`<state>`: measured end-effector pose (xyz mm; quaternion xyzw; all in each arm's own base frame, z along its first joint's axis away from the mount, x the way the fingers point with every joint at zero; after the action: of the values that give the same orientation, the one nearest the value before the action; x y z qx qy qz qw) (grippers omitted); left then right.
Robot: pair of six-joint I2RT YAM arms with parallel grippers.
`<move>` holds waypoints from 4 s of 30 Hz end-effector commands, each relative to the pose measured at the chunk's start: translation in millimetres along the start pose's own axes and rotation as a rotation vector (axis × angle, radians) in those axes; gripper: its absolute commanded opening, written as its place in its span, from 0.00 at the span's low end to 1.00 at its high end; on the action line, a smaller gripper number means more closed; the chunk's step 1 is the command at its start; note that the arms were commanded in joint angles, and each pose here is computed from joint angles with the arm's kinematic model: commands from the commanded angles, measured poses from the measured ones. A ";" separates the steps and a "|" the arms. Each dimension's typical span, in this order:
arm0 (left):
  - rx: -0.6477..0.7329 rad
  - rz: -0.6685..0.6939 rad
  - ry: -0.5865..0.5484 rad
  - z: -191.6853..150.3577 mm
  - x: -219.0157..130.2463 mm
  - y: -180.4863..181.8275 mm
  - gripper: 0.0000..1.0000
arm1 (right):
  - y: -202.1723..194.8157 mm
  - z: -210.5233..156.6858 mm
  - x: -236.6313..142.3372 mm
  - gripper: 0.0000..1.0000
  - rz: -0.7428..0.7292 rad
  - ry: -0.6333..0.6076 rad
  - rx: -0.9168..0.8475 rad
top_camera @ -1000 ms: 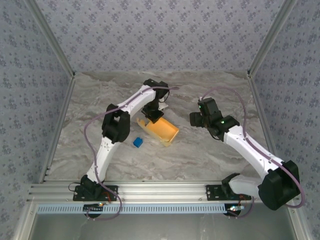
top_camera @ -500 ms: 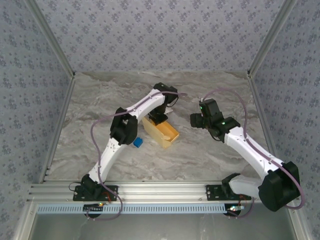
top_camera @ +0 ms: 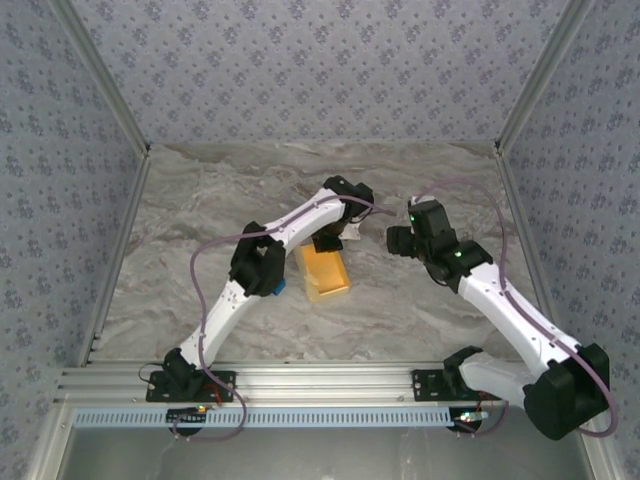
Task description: Fold the paper box
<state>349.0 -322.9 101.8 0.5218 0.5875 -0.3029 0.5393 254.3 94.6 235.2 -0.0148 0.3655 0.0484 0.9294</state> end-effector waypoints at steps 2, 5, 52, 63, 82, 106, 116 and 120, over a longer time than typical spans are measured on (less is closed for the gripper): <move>0.183 0.045 -0.076 27.4 16.2 0.2 0.09 | -14.4 -7.6 -13.2 0.76 -0.051 -0.002 0.034; 0.260 0.092 -0.113 39.2 13.6 -2.0 0.09 | -21.5 -8.2 -21.0 0.76 -0.072 -0.015 0.052; 0.263 0.189 -0.353 44.5 -54.4 -7.0 0.48 | -36.2 -8.4 -24.0 0.78 -0.068 -0.026 0.120; 0.245 0.158 -0.405 34.7 -78.0 -8.9 0.51 | -35.5 -7.7 -21.5 0.78 -0.067 -0.021 0.119; -0.224 -0.162 -0.961 -45.0 -226.0 15.5 0.50 | 16.9 -70.8 -1.9 0.69 0.236 0.200 0.060; -1.443 -0.310 -0.885 -252.3 -25.4 13.5 0.63 | 130.7 -120.7 70.5 0.29 0.328 0.319 -0.153; -1.501 -0.378 -0.797 -259.3 19.8 -29.5 0.69 | 174.0 -111.0 88.4 0.25 0.366 0.243 -0.139; -1.476 -0.389 -0.771 -254.1 22.4 -40.3 0.70 | 193.0 -103.5 97.1 0.24 0.381 0.220 -0.144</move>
<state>234.2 -86.9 125.5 -0.2033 0.5023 -0.0696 0.8376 223.9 271.7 85.8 -0.0340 0.4822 0.2474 0.8397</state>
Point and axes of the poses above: each hand's point on the last joint's axis, 136 mm out from that joint toward the fingers, its own x axis out along the fingers, its own y axis along the line the jaws close on, z = x × y, the point moved 7 cm from there along -x, back along the fingers, and after that the axes turned 3 degrees about -x, right-handed, at the moved point
